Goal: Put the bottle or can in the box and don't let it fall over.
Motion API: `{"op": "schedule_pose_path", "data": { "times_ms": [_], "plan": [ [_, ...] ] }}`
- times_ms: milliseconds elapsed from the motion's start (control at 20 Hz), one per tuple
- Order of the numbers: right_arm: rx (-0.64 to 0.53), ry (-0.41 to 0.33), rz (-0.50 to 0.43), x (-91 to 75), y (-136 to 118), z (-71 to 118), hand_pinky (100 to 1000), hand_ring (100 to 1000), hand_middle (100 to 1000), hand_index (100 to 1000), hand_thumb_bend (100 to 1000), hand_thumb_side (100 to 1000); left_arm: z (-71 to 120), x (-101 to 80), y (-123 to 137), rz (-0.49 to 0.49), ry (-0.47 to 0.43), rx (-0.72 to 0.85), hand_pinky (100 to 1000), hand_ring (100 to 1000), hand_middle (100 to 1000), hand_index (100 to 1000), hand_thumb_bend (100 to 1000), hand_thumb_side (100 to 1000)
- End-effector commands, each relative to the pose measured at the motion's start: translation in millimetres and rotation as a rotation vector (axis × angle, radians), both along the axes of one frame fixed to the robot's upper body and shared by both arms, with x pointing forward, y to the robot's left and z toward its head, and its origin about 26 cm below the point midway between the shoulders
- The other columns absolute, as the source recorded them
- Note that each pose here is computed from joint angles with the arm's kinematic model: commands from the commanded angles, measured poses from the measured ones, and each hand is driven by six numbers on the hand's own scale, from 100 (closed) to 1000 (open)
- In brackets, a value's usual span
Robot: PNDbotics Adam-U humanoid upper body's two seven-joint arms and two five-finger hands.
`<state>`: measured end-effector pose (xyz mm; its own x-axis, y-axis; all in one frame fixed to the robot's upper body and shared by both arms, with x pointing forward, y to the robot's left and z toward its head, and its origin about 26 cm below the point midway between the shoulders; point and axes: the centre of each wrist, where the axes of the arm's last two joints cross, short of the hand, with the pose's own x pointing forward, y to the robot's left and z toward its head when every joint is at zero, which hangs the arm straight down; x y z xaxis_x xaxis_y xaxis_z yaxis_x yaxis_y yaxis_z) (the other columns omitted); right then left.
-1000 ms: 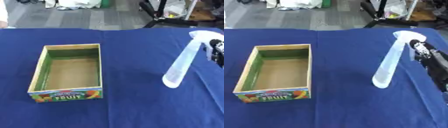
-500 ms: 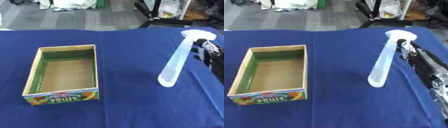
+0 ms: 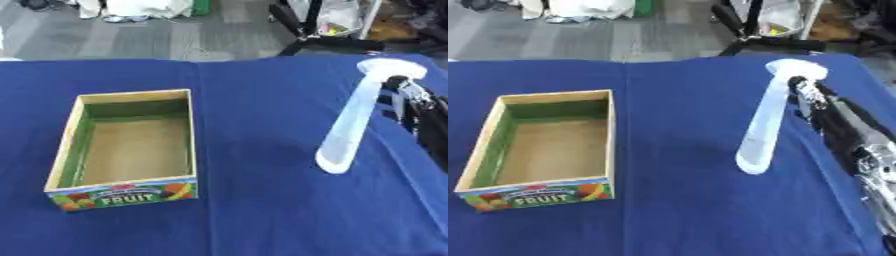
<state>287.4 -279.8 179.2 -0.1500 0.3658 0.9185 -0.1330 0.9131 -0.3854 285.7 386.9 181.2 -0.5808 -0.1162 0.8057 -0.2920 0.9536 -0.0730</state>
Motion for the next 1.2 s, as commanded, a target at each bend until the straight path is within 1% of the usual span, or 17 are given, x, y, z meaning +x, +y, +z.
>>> {"op": "schedule_pose_path", "data": {
  "times_ms": [50,400,700,1200],
  "plan": [
    [-0.024,-0.023,-0.019,0.7,3.5,4.5,1000,1000,1000,1000,100,943,10.3,-1.3,1.5,-0.002,-0.025,0.029,899,1000,1000,781,673,555],
    [-0.022,-0.012,-0.04,2.9,8.2,-0.5,1000,1000,1000,1000,100,936,10.1,-0.6,0.3,-0.007,-0.024,0.026,898,1000,1000,781,673,555],
    [-0.012,-0.007,-0.039,4.2,9.8,-2.6,1000,1000,1000,1000,100,865,9.7,-0.5,0.1,-0.01,-0.022,0.026,899,1000,1000,781,670,556],
    [-0.012,0.01,-0.041,9.4,10.3,-10.0,1000,1000,1000,1000,100,851,8.8,0.1,-0.3,-0.018,-0.018,0.03,899,1000,1000,781,668,557]
  ]
}}
